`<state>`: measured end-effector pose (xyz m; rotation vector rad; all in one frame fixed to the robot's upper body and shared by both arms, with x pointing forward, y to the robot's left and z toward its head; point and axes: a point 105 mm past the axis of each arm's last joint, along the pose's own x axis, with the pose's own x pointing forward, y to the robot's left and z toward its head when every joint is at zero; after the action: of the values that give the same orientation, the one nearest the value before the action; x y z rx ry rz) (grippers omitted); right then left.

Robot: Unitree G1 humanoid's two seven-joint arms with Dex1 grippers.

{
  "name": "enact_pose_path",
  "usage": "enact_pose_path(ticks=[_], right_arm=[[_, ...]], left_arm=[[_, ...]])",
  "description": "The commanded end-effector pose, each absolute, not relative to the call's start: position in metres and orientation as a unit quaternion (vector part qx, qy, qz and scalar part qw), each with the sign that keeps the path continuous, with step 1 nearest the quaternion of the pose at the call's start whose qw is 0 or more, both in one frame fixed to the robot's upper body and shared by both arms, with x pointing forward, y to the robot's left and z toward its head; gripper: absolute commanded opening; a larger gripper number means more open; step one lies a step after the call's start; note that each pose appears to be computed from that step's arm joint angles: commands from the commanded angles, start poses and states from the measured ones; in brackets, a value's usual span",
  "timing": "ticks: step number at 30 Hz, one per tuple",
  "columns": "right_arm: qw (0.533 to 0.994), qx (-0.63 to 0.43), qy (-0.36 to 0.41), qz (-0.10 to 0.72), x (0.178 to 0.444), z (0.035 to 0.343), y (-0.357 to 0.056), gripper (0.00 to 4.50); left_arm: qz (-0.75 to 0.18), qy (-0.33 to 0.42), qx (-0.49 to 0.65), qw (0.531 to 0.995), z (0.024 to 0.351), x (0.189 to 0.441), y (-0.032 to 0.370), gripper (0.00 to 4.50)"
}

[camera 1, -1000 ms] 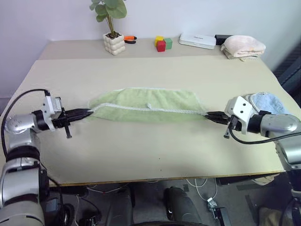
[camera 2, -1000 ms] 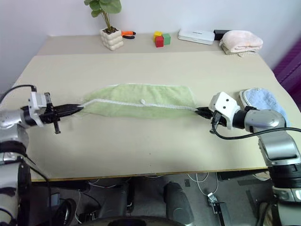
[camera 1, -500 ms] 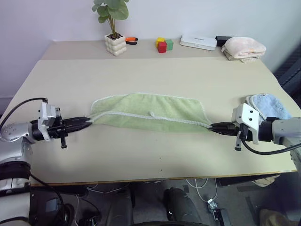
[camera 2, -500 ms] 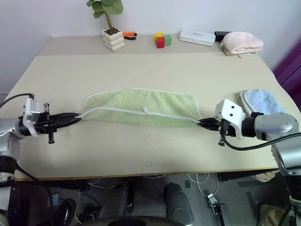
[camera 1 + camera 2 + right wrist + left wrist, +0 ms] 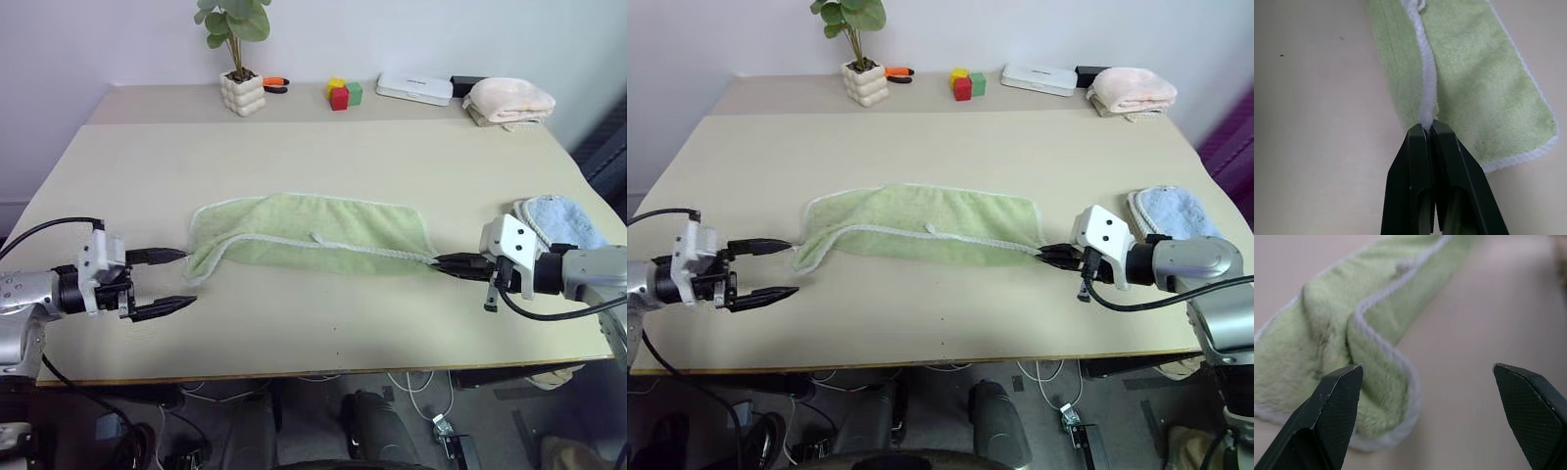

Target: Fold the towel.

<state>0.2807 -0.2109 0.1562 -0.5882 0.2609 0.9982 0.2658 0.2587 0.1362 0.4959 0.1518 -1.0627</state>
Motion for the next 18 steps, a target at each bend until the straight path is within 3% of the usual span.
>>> enact_pose_path(ticks=[1, 8, 18], right_arm=[[0.827, -0.287, 0.107, 0.471, 0.282, 0.162, -0.207, 0.00], [0.827, -0.287, 0.109, 0.470, 0.284, 0.159, -0.208, 0.00], [0.827, -0.289, 0.107, 0.471, 0.286, 0.161, -0.208, 0.00]], left_arm=[[-0.471, 0.046, 0.299, 0.829, 0.142, 0.268, 0.251, 4.33], [-0.406, 0.042, 0.306, 0.860, 0.138, 0.280, 0.242, 4.33], [-0.394, 0.049, 0.348, 0.849, 0.120, 0.278, 0.211, 4.33]])
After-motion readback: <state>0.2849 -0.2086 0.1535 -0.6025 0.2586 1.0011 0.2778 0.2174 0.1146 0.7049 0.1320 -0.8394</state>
